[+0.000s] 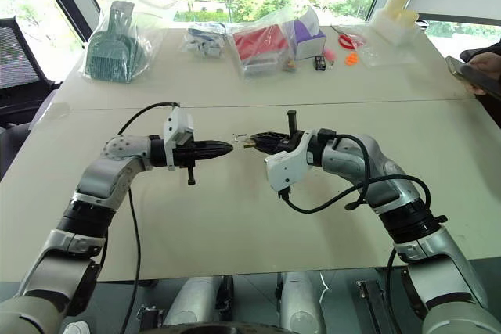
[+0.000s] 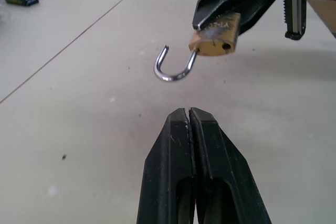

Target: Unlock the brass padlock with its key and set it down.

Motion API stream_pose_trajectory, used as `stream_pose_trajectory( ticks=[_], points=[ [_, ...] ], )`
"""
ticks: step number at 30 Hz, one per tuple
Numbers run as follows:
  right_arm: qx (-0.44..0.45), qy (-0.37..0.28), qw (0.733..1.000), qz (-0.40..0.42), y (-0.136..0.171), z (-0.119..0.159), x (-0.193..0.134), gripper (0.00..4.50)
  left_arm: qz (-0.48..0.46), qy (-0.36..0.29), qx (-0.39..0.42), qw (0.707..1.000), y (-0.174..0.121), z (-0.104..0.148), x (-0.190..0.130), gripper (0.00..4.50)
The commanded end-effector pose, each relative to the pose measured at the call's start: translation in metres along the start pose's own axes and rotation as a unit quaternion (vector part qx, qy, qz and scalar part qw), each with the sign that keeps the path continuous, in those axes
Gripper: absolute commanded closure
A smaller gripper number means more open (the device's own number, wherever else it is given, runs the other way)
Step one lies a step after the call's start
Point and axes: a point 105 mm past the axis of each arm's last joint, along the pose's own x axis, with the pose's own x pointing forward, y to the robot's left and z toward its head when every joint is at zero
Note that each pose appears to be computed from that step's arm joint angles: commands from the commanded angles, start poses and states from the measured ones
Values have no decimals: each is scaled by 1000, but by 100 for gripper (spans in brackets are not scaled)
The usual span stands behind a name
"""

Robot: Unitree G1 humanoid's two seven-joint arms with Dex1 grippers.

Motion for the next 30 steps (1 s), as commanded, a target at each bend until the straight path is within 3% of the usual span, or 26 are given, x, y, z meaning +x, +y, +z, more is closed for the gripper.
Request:
stream_pose_trajectory(
  ticks=[1, 10, 13, 19, 24, 30],
  points=[
    [-31, 16, 999, -2, 5, -13, 13, 450, 18, 4, 20, 1000, -3, 3, -13, 445],
    [-43, 35, 998, 34, 35, -35, 27, 450, 39, 4, 18, 999, -16, 3, -17, 445],
    [-36, 27, 998, 38, 37, -32, 24, 325, 44, 5, 16, 999, -19, 2, -18, 450],
    [-37, 40, 996, 69, 37, -34, -1, 15, 37, 10, 11, 999, -24, 0, -20, 450],
    [79, 49, 993, 69, 23, -29, -30, 6, 33, 18, 19, 999, -25, 3, -25, 450],
    [250, 34, 964, 87, 18, -17, -51, 6, 41, 13, 19, 999, -22, 9, -33, 450]
  ],
)
